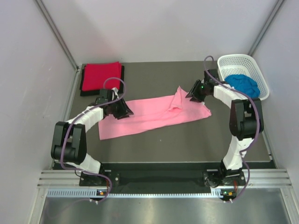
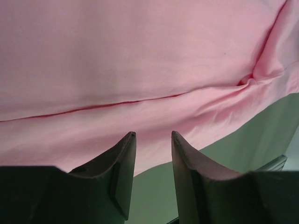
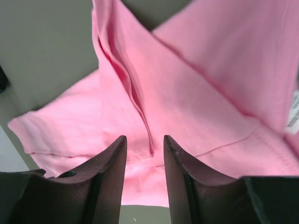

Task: Fold and stack the t-shirts
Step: Fold the tshirt

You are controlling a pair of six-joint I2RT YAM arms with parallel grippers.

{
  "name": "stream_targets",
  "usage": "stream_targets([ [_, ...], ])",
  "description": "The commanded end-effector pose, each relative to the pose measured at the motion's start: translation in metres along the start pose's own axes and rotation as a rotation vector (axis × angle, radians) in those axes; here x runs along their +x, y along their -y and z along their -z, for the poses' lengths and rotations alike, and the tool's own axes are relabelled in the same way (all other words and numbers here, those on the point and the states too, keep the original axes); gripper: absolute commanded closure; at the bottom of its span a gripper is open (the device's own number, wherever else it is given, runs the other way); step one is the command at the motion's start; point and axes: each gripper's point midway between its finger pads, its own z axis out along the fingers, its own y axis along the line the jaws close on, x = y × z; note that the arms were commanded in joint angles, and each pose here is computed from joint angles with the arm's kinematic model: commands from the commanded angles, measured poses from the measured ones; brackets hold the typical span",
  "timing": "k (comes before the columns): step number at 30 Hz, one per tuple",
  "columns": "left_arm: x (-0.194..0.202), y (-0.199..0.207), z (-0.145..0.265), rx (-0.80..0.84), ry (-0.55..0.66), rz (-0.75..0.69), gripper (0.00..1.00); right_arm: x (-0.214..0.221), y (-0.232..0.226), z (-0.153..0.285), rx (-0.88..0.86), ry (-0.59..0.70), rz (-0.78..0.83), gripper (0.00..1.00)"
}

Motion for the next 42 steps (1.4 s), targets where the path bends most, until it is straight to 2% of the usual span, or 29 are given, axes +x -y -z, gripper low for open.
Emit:
stream_targets([
  [1,-0.001,0.016,0.000,0.089,0.008,-0.010,0.59,0.022,-0.015,0.010,-0.030,0.022,-0.024,0.62],
  [7,0.005,0.014,0.000,0.095,-0.004,-0.013,0.59,0.055,-0.019,0.002,-0.040,0.014,-0.159,0.60],
  [19,0.008,0.007,0.000,0.070,-0.008,-0.027,0.60,0.065,-0.023,-0.006,-0.018,0.064,-0.260,0.60],
  [27,0.008,0.008,-0.001,0.077,-0.012,-0.028,0.60,0.064,-0.022,-0.008,-0.006,0.066,-0.275,0.68],
  [30,0.007,0.010,0.001,0.082,-0.007,-0.037,0.60,0.060,-0.022,0.001,0.016,0.079,-0.211,0.68],
  [33,0.007,0.010,0.004,0.076,-0.013,-0.048,0.60,0.054,-0.016,0.011,0.040,0.108,-0.039,0.68],
  [34,0.007,0.010,0.004,0.075,-0.014,-0.053,0.60,0.053,-0.011,0.013,0.059,0.117,0.086,0.68],
  [35,0.006,0.011,0.006,0.078,-0.009,-0.057,0.60,0.051,-0.006,0.015,0.076,0.124,0.144,0.68],
  [38,0.006,0.016,0.009,0.101,-0.008,-0.063,0.60,0.051,-0.009,0.019,0.044,0.116,0.365,0.60],
  [42,0.009,0.019,0.009,0.126,-0.025,-0.068,0.60,0.056,-0.019,0.020,-0.036,0.101,0.605,0.64],
])
